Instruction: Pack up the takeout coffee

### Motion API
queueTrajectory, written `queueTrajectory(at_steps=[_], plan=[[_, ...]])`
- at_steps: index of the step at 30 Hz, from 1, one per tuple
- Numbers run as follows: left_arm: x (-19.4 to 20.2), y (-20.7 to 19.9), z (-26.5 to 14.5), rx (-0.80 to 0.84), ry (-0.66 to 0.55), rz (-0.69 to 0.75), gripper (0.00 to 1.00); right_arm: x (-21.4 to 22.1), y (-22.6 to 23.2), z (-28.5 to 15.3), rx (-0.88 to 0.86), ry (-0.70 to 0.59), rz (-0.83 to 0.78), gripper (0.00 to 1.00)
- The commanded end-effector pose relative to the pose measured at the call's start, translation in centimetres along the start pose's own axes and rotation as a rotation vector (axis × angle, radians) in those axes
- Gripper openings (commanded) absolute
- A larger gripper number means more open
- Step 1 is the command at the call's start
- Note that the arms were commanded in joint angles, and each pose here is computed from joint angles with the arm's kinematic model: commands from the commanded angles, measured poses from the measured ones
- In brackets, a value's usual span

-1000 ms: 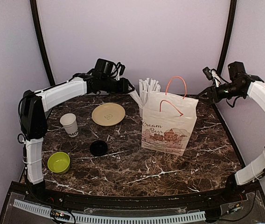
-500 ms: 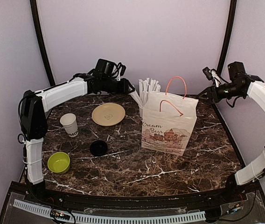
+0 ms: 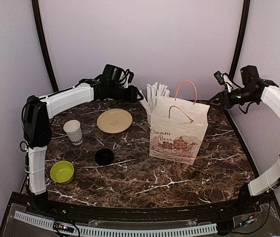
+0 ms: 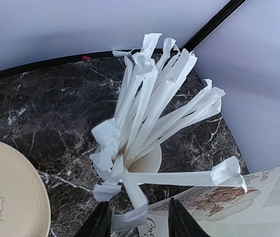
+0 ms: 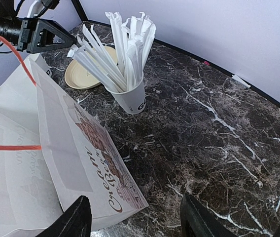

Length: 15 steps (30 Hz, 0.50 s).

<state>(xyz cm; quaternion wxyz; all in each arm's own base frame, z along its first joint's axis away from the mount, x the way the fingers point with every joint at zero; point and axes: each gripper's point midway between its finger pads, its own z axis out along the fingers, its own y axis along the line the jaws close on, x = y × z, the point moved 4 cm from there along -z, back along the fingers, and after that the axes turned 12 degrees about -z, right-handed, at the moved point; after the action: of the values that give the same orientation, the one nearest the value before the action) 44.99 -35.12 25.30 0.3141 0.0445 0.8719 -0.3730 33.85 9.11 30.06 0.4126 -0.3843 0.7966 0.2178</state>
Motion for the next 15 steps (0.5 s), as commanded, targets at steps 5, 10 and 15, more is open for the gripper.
queueTrajectory(at_steps=[5,10,15], plan=[[0.6,-0.6,0.1,0.004,0.031,0.019,0.35,-0.2,-0.4,0.3,-0.003,-0.019,-0.016,0.61],[0.3,-1.2,0.0,0.028,0.02,0.029,0.3,-0.2,-0.4,0.4,-0.004,-0.018,-0.017,0.61],[-0.5,-1.8,-0.1,0.051,-0.009,0.032,0.26,-0.1,-0.5,0.5,-0.007,-0.017,-0.017,0.61]])
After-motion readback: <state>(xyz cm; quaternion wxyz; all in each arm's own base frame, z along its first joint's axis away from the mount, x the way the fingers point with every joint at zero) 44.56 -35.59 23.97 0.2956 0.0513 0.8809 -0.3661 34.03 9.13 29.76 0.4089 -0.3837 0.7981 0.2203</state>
